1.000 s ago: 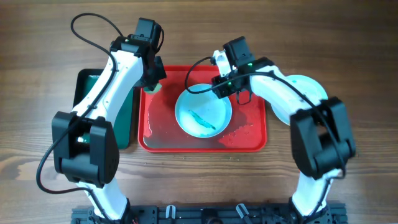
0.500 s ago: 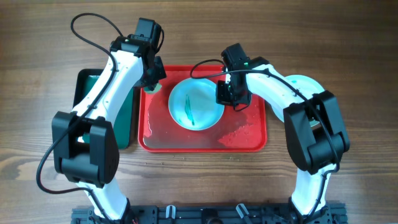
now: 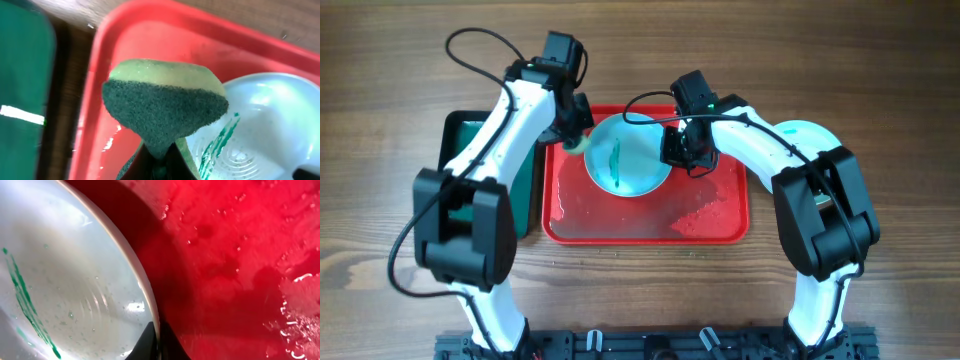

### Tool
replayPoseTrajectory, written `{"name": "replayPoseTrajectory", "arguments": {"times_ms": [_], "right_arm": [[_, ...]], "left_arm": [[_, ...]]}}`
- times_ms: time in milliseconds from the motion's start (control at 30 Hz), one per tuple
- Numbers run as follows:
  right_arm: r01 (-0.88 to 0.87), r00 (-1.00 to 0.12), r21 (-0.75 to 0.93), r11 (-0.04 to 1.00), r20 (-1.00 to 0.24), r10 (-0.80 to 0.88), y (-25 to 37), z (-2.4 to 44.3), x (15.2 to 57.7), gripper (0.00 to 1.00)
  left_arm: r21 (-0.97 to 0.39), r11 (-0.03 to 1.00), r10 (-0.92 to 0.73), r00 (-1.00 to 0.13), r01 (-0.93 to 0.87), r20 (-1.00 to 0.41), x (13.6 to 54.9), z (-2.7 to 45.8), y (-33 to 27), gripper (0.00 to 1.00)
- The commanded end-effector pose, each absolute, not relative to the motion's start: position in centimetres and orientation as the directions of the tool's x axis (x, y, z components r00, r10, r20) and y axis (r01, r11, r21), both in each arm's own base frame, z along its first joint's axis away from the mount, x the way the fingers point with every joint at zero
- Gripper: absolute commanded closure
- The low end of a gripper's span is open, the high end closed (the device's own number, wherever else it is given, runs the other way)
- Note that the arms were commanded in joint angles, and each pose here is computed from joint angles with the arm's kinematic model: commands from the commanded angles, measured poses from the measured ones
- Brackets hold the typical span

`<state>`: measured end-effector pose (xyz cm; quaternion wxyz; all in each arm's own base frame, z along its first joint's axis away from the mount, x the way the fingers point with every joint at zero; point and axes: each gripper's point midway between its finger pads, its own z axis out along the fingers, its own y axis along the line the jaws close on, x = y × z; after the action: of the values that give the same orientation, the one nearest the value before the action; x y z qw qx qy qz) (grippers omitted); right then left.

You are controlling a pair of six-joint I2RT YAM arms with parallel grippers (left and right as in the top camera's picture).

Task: Clean dirty plates on tray and stack at the side
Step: 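Scrub the last teal-rimmed plate with the left sponge while right holds rim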

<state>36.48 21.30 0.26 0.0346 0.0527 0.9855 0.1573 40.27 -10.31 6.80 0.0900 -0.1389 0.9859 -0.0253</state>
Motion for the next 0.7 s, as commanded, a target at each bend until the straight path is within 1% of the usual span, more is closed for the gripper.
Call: {"name": "replayPoseTrajectory", "arguments": {"times_ms": [0,67,200,367,567,633,667], "right_arm": [[0.042,-0.996,0.271,0.962,-0.067,0.062,20.5,-1.4,36.1,0.96],[0.038,-0.996,0.268,0.963,-0.063,0.057,20.4,-1.7,36.0,0.96],[0.037,-0.996,0.269,0.962,-0.066,0.057,20.4,-1.7,36.0,0.96],[0.037,-0.996,0.269,0.962,-0.066,0.057,20.4,-1.7,36.0,0.96],[0.036,-0.996,0.271,0.962,-0.069,0.057,20.5,-1.7,36.1,0.96],[0.036,-0.996,0.272,0.962,-0.072,0.058,20.5,-1.7,36.2,0.96],[0.035,-0.996,0.272,0.962,-0.073,0.057,20.5,-1.7,36.2,0.96]], "left_arm": [[-0.095,0.983,-0.165,-0.980,-0.155,-0.115,39.0,4.3,-13.3,0.96],[-0.087,0.995,-0.062,-0.992,-0.053,-0.108,38.2,3.5,-14.6,0.96],[-0.062,0.997,0.049,-0.996,0.054,-0.075,37.1,2.2,-15.8,0.96],[-0.039,0.998,0.055,-0.997,0.058,-0.060,36.9,1.5,-15.4,0.96],[-0.023,0.991,0.128,-0.991,0.129,-0.049,36.2,0.8,-15.6,0.96],[-0.048,0.985,0.161,-0.985,0.164,-0.053,35.8,0.2,-16.8,0.96],[-0.089,0.979,0.180,-0.982,0.184,-0.052,35.6,0.0,-17.9,0.96]]}}
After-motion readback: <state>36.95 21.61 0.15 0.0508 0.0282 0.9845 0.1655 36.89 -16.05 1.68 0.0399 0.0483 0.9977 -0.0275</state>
